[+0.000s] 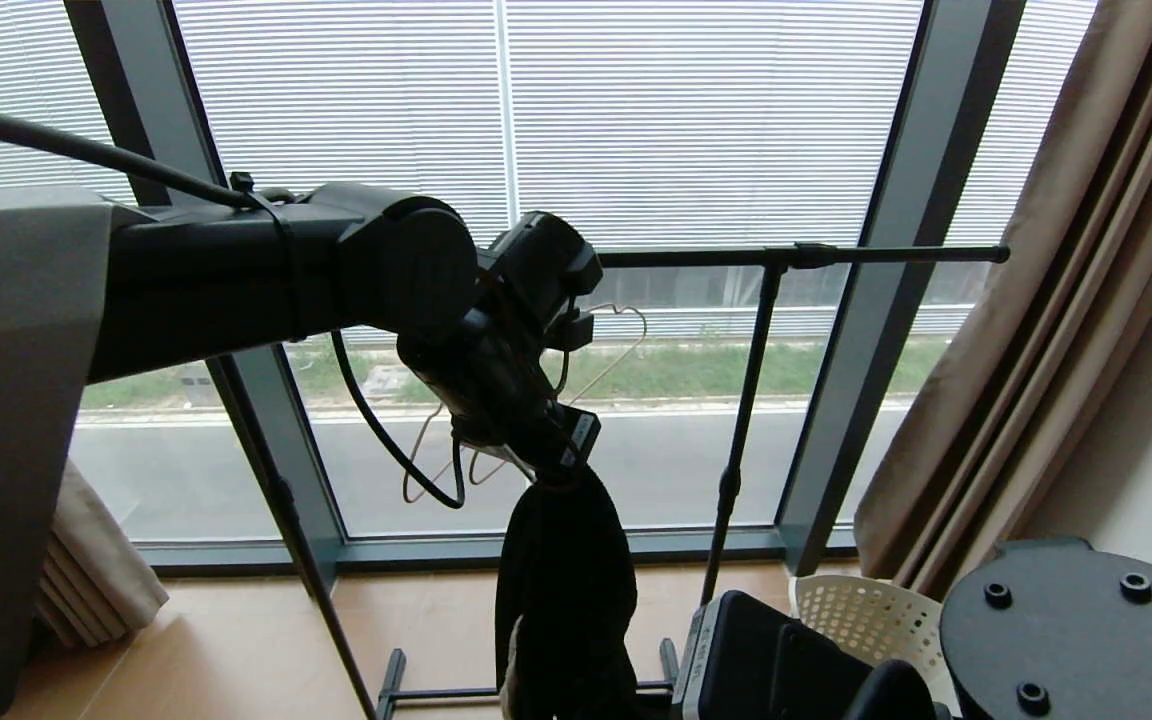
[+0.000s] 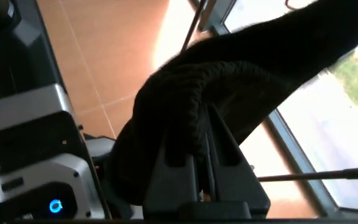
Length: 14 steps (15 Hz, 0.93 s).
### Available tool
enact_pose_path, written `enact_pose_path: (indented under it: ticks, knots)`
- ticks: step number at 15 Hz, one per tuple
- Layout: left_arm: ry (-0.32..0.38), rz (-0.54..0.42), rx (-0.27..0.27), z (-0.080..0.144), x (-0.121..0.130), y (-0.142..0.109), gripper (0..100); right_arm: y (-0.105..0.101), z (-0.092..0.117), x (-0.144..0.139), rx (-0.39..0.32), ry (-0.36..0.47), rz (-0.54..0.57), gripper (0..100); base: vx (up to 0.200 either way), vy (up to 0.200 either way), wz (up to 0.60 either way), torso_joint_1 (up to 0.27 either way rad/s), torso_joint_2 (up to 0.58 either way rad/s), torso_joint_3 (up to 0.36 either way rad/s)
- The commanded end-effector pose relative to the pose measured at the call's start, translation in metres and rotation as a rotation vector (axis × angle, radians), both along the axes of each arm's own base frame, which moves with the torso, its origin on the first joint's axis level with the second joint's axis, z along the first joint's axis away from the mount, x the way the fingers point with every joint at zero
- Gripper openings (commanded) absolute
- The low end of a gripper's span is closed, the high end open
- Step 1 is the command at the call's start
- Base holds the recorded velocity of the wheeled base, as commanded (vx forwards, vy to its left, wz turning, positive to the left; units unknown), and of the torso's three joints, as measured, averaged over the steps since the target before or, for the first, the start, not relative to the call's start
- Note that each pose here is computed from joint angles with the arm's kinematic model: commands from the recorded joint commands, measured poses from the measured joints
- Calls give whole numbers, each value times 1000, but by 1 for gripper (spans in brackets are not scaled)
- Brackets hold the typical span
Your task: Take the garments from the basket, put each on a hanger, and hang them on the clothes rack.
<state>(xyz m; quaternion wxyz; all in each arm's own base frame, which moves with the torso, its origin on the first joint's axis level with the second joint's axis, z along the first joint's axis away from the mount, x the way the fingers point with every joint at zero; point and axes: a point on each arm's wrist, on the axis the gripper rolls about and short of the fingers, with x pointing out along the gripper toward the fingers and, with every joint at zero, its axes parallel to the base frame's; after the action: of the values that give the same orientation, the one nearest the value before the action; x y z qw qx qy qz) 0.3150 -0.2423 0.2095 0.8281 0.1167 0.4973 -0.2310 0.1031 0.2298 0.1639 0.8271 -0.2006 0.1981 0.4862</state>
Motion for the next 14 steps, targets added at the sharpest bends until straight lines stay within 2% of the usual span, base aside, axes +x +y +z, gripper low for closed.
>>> enact_pose_path:
  ticks: [1, 4, 8, 9, 11, 12, 13, 14]
  knots:
    - [9, -6, 7, -4, 0, -3, 0, 10, -3, -2, 9, 27, 3, 0, 0, 0, 0, 0, 0, 0]
    - [7, -8, 5, -3, -1, -4, 0, 20, -11, 3, 26, 18, -54, 0, 0, 0, 0, 0, 0, 0]
    - [8, -7, 4, -1, -2, -2, 0, 17, -9, 3, 26, 12, -60, 0, 0, 0, 0, 0, 0, 0]
    - [16, -2, 11, 6, -6, 4, 0, -3, -7, 18, -17, -29, -119, 0, 0, 0, 0, 0, 0, 0]
    - [36, 11, 28, 17, -14, 17, 0, -31, -6, 42, -135, -126, -157, 0, 0, 0, 0, 0, 0, 0]
    - [36, 12, 28, 20, -16, 19, 0, -35, -5, 46, -145, -139, -169, 0, 0, 0, 0, 0, 0, 0]
    - [12, 15, 14, 36, -24, 29, 0, -45, -2, 62, -154, -160, -232, 0, 0, 0, 0, 0, 0, 0]
    - [-6, 11, 5, 42, -27, 33, 0, -48, 1, 69, -150, -165, -260, 0, 0, 0, 0, 0, 0, 0]
